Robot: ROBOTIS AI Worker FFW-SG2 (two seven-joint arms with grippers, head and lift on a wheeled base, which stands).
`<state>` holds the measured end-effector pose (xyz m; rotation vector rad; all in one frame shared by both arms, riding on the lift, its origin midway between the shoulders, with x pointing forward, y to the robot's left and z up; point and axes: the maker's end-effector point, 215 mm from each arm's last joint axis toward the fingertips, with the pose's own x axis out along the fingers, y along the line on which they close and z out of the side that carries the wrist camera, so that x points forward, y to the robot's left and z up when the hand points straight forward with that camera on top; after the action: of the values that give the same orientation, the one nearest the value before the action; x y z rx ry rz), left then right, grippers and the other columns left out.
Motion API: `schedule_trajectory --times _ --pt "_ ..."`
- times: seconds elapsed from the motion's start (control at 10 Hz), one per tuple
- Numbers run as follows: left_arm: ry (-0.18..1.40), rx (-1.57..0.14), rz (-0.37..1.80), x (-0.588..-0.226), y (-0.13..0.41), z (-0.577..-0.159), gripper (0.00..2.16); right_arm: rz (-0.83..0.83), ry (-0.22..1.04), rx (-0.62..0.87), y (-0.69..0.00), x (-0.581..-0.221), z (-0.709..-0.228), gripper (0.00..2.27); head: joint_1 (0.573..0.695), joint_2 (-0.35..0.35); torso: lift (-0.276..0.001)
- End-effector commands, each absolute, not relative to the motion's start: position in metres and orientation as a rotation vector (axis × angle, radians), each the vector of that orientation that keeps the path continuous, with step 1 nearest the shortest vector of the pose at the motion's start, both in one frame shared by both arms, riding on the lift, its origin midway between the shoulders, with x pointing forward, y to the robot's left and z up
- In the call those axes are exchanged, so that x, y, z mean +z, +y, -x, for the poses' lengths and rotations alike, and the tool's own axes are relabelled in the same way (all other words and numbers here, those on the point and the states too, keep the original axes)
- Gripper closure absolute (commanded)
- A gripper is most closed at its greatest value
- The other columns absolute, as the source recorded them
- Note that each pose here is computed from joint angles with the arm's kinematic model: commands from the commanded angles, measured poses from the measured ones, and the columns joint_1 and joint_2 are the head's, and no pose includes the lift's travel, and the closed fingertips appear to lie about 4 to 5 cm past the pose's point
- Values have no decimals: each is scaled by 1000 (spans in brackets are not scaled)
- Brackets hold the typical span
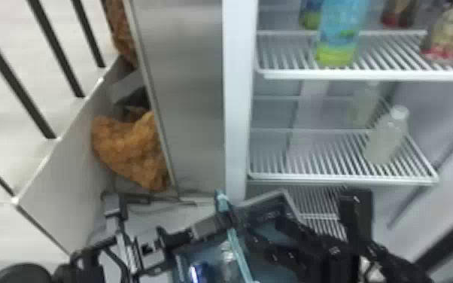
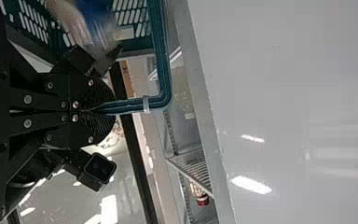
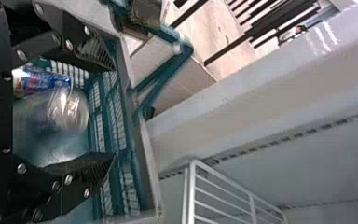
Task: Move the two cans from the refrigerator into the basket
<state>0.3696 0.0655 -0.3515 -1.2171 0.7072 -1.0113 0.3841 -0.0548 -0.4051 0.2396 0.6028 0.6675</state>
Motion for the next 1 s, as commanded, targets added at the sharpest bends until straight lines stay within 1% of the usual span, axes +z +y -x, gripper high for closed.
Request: schedule_trajectory --times 0.0,0.1,0.2,0.3,0.5,0.6,0.8,0.9 --pt "709 -1009 1217 -352 66 -369 1210 -240 557 614 -79 -398 -398 125 695 16 -219" --pt "710 -1012 1218 -352 65 -369 1210 -251 495 581 -96 -385 -408 131 695 8 -219" --pt "710 -1012 1218 -352 65 -369 1210 -247 421 544 -113 -368 -413 131 695 -17 -219" --pt "710 -1012 1218 -352 65 -369 1210 -226 373 499 -133 -354 -410 130 695 -48 -219" --pt "702 -1005 1219 -352 68 -370 1210 -206 315 414 -166 -332 -396 130 695 -107 -219" --pt "702 -1005 1219 -352 68 -370 1210 -193 299 375 -181 -326 -387 131 695 -121 -219" --pt "707 -1002 1218 -354 67 -369 1210 -170 269 316 -210 -320 -370 130 695 -178 -219" --pt "709 -1003 1219 -354 66 -369 1210 -159 235 294 -222 -312 -364 134 695 -204 -219"
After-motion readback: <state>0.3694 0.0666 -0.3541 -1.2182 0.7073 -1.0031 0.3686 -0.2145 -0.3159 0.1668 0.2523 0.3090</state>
